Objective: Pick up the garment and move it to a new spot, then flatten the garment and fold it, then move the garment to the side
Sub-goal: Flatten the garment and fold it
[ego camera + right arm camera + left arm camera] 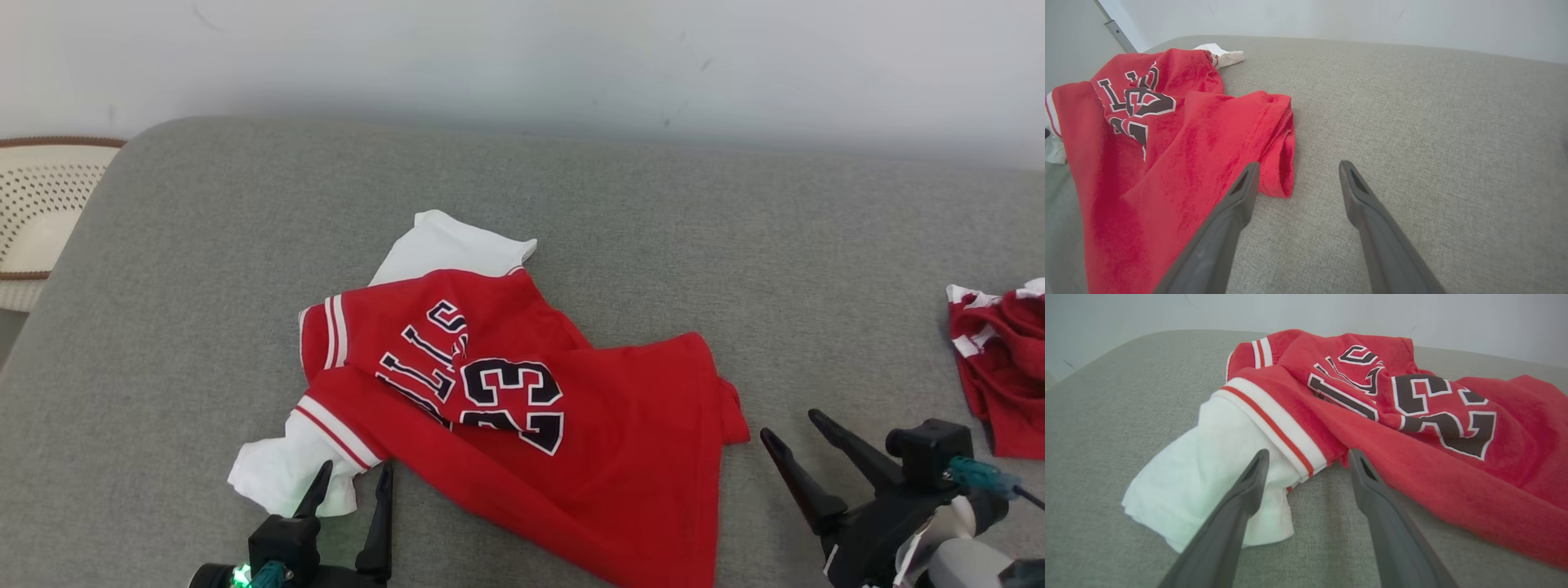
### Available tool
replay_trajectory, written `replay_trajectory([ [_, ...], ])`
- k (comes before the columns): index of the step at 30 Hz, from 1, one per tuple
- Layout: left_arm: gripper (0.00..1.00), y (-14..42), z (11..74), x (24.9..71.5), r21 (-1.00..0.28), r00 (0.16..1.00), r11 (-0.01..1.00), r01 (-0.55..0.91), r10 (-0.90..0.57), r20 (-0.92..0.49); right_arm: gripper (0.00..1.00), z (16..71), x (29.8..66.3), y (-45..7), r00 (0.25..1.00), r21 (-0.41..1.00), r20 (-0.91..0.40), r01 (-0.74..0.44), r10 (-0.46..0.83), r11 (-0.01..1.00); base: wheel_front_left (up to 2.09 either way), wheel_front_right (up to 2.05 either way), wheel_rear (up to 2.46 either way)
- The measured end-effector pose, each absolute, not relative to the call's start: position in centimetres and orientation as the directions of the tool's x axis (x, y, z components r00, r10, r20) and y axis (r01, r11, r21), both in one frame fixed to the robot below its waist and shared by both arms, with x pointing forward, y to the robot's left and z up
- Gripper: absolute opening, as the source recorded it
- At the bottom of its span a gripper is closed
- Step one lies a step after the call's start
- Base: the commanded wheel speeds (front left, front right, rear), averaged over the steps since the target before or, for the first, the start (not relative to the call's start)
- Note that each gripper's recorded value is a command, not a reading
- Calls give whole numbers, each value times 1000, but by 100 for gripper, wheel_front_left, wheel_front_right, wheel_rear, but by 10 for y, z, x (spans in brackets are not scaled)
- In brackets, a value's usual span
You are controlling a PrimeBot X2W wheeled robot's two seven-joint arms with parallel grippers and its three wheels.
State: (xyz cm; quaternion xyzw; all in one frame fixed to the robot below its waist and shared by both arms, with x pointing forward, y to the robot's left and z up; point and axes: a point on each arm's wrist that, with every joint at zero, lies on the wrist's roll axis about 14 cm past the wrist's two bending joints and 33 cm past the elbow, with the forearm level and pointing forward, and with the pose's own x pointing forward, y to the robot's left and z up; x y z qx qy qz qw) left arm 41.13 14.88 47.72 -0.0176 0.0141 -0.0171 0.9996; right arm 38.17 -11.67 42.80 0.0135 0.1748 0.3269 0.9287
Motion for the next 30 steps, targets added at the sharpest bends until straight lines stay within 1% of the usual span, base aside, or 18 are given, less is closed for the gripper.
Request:
replay_trajectory([
  [7,100,154,477,414,-32,999,999,21,-22,-25,100,399,384,-101,693,135,-375,-617,616,775,0,0,0],
  [9,100,157,477,414,-29,1000,1000,12,-13,-28,100,395,392,-102,691,103,-388,-626,610,773,0,0,0],
  [13,100,161,477,417,-26,1000,1000,1,-2,-25,100,386,402,-98,691,92,-402,-623,601,777,0,0,0],
  [15,100,164,476,417,-28,1000,1000,-7,6,-29,89,384,407,-95,686,85,-405,-630,605,772,0,0,0],
  [16,100,164,476,417,-28,1000,1000,-7,6,-29,46,384,407,-95,686,85,-405,-630,605,772,0,0,0],
  [17,100,165,475,417,-33,999,999,-11,10,-32,18,384,410,-92,684,81,-404,-635,607,768,0,0,0],
  [18,100,165,474,417,-36,999,999,-14,13,-33,0,384,413,-91,684,76,-403,-637,608,767,0,0,0],
  [20,100,166,473,418,-39,999,999,-15,14,-36,0,385,424,-92,692,59,-399,-636,602,770,0,0,0],
  [22,100,166,474,421,-37,999,999,-18,17,-33,0,394,444,-98,719,21,-376,-624,584,781,0,0,0],
  [24,100,168,476,424,-38,999,999,-22,21,-25,0,408,471,-109,756,-46,-346,-605,555,795,0,0,0],
  [25,100,168,474,425,-37,999,999,-21,20,-29,0,426,500,-124,799,-115,-308,-570,516,814,0,0,0],
  [26,100,167,474,427,-36,999,999,-19,18,-28,0,434,514,-130,820,-132,-287,-545,495,828,0,0,0],
  [30,100,164,477,433,-35,1000,999,-6,5,-18,0,458,561,-144,860,-268,-252,-503,444,822,0,0,0],
])
